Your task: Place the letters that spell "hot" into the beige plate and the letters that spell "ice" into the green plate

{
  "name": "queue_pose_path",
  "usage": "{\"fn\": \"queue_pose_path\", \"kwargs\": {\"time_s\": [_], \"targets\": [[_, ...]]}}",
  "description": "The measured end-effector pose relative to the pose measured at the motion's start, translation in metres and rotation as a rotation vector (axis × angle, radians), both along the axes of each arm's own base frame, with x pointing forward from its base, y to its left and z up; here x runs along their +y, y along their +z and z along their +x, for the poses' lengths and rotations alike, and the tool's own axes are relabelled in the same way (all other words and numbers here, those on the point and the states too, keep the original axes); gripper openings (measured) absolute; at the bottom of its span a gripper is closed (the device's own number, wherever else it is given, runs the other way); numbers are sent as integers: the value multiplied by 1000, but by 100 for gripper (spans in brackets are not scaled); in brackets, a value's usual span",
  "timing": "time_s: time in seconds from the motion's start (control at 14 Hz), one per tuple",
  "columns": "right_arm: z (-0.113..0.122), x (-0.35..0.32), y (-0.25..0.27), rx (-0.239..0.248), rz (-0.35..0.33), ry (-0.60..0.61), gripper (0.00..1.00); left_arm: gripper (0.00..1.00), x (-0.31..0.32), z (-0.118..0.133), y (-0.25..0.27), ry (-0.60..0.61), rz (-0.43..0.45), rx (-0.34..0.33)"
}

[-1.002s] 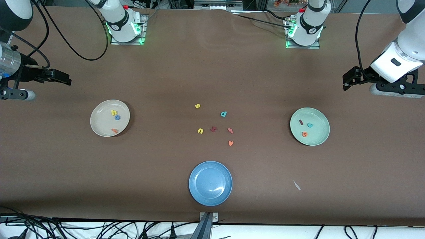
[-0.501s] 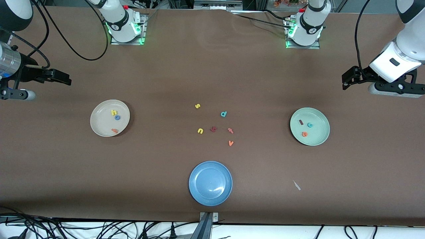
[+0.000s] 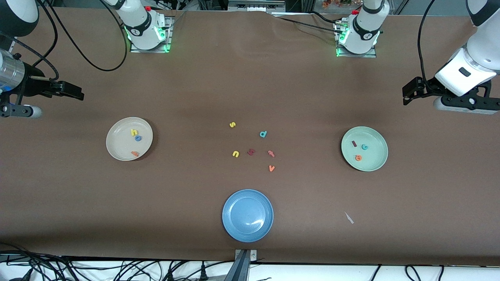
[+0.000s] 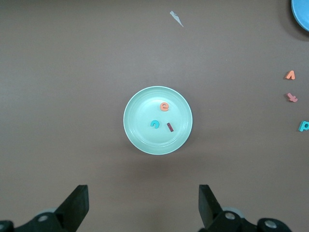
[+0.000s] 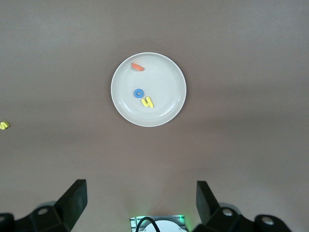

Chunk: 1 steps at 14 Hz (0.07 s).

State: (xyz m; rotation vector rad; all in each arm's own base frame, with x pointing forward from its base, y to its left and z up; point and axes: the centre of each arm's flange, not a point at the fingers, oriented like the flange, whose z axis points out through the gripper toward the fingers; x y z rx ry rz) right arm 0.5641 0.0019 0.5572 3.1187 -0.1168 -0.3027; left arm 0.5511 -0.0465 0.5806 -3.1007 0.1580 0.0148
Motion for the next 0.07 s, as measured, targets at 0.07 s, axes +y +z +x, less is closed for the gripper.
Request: {"fn": "queue_pose_path", "kwargs": {"time_s": [0.07], "targets": [[0, 0, 0, 0, 0, 0, 100, 100, 0, 0, 0, 0, 0, -1]]}}
